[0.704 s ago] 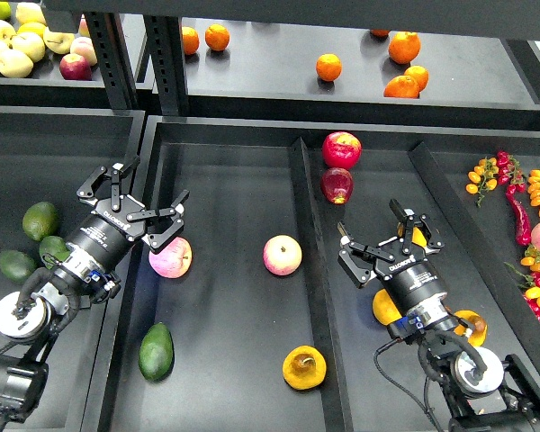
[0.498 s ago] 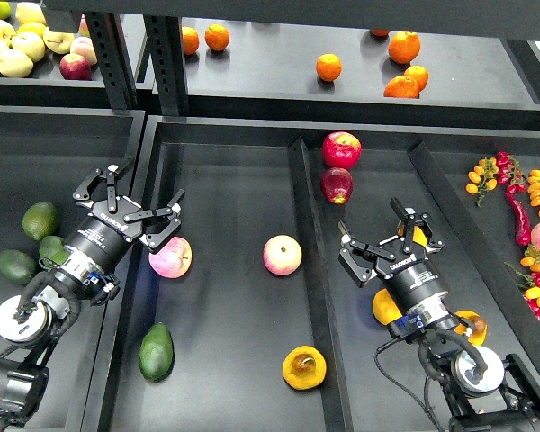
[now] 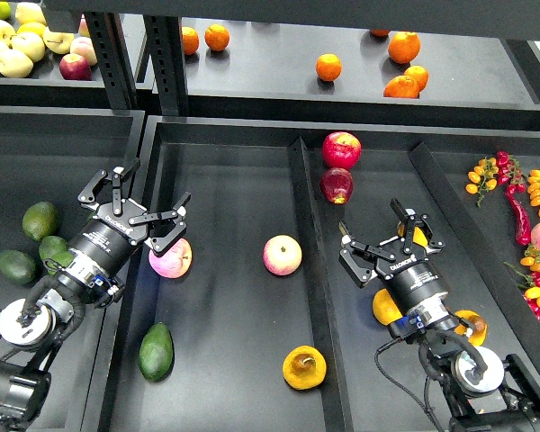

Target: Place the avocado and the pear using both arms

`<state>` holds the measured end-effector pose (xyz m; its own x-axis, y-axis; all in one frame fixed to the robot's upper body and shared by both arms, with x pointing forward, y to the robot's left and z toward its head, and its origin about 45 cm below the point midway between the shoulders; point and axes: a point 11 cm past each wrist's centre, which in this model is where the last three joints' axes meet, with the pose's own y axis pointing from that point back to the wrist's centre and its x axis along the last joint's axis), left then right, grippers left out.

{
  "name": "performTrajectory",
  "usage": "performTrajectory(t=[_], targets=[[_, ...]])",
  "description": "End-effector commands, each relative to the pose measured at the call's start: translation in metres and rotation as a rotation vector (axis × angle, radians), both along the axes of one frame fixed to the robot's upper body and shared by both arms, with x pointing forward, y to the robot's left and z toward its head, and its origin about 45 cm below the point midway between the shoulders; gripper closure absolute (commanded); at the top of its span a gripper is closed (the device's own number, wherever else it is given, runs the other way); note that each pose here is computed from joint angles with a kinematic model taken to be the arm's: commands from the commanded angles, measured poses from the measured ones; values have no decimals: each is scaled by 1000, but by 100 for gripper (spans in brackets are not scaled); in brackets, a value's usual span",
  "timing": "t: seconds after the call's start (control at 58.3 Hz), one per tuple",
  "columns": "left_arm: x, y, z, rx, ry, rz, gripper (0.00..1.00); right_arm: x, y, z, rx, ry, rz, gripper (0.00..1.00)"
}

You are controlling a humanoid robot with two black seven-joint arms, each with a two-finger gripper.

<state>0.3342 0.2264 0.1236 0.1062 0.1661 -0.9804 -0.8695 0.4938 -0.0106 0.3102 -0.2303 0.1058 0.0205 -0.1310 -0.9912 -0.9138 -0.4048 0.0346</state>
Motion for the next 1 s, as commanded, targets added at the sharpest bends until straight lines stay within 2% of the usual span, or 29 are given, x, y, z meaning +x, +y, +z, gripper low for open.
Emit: performTrajectory(t=[0.0,0.704,0.978], targets=[[0,0,0,0,0,1,0,0,1,0,0,0,2,1],[-1,-4,-2,5,1,-34,0,0,0,0,1,1,-1,1],[24,-47,25,78,-71,-229,0,-1,0,-1,0,2,-1,1]])
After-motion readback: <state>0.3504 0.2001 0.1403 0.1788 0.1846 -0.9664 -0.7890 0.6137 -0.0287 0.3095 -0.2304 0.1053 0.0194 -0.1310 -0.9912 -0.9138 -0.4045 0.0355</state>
